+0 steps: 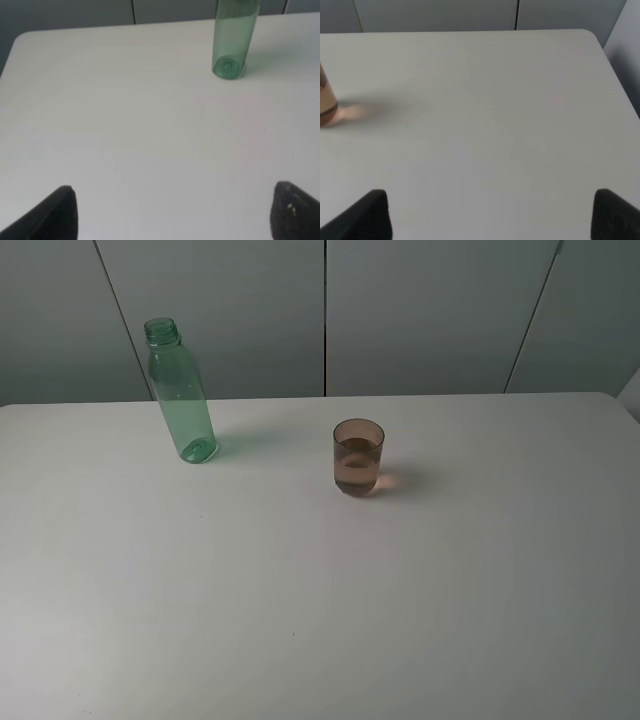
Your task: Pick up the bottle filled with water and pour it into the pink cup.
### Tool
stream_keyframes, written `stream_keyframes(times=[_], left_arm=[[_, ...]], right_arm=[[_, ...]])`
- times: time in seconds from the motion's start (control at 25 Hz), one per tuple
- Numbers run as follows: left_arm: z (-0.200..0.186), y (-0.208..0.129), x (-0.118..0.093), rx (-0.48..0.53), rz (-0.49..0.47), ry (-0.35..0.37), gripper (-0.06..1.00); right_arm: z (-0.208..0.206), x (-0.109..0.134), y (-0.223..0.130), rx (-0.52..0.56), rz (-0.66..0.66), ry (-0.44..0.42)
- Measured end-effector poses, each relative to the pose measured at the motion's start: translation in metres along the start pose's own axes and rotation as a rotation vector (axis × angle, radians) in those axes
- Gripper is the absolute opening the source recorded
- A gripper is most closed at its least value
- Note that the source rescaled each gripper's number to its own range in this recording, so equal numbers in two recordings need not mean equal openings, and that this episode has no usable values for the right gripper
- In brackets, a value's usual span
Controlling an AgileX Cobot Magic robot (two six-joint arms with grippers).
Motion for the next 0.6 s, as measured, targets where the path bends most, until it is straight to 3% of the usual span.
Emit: stream_keyframes(times=[0.6], left_arm=[[0.0007, -0.0138, 0.001, 0.033, -0.003, 0.019, 0.96]], right_arm=[[0.0, 0.0, 0.0, 0.0, 0.0, 0.0]])
Point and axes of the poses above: a point on each arm's last joint axis where the gripper is mounted, z pointing out along that axis toward the gripper, x along the wrist's bending axis when the last joint is at zero, y = z × x, the point moved 8 cm from there along z, pointing out along that axis toward the gripper, and after that the axes turned 15 degrees about z, right-handed, at the moved point
